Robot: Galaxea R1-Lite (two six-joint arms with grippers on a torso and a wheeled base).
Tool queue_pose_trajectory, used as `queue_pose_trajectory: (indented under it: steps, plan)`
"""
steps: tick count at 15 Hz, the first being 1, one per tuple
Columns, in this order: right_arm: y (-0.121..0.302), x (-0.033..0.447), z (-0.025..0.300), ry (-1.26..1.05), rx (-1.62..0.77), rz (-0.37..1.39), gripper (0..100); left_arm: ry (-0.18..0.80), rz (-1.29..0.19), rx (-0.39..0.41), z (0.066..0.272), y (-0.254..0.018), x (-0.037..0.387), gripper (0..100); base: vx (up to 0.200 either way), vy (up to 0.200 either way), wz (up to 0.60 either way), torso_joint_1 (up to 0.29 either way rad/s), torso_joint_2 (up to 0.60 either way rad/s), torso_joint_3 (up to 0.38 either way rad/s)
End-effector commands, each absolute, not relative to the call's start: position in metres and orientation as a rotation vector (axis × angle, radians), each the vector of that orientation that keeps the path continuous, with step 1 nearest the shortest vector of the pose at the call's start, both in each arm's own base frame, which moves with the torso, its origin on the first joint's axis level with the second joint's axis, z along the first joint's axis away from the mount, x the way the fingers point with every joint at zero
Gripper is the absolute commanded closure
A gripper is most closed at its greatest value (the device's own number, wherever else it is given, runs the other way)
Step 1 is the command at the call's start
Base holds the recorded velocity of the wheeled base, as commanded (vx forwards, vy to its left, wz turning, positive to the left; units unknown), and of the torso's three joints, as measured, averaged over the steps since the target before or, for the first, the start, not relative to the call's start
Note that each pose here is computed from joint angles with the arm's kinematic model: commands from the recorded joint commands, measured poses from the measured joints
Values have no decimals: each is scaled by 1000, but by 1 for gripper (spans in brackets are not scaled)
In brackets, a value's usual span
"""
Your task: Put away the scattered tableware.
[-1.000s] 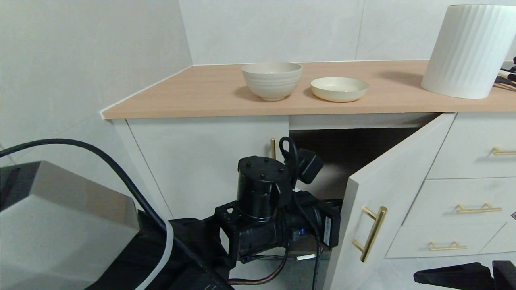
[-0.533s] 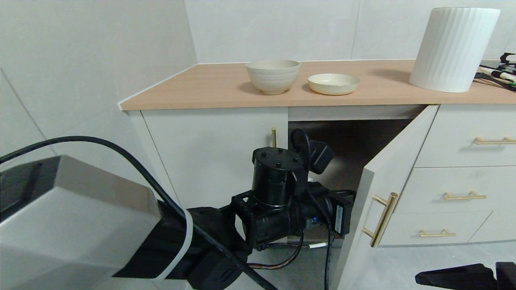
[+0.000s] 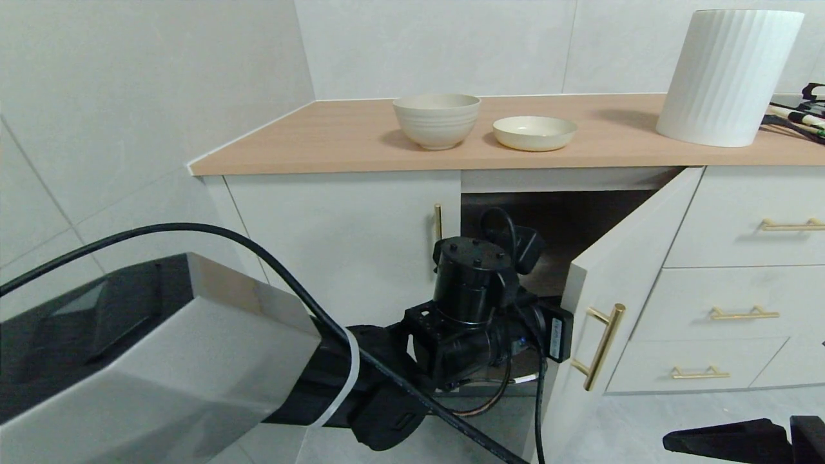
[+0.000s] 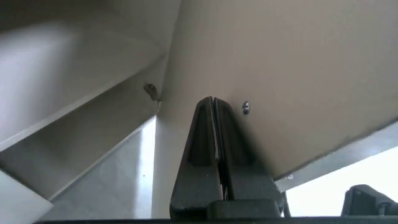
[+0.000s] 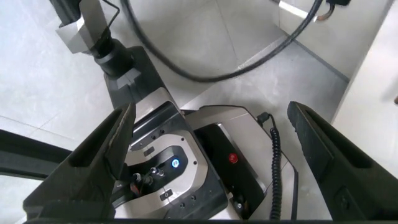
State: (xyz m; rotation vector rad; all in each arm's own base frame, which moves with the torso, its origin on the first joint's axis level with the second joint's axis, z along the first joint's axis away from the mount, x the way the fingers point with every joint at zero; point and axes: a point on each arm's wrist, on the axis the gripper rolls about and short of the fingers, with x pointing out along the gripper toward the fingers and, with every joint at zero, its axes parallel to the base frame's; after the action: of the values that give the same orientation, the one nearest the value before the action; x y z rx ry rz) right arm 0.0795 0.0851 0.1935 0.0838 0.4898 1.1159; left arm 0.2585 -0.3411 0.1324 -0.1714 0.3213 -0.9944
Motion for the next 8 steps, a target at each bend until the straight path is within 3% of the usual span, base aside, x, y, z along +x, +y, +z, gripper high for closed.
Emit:
queue_pose_trajectory:
  steps: [1,2,3,5,8]
  plan:
    - [84,78,195,479,86,1124,0,311,-1098,-175,145,-352,223,100,0,0,0,0,0,0]
    - [84,78,195,479,86,1124,0,311,-1098,-175,145,-352,223,100,0,0,0,0,0,0]
    - [80,72,198,448,90,1146,0,290,-1345,-190,160,-354,180,100,0,0,0,0,0,0]
    - [79,68,200,430,90,1165,0,277,-1309,-194,161,-350,187,100,0,0,0,0,0,0]
    - [79,68,200,428,90,1164,0,259,-1158,-206,161,-322,223,100,0,0,0,0,0,0]
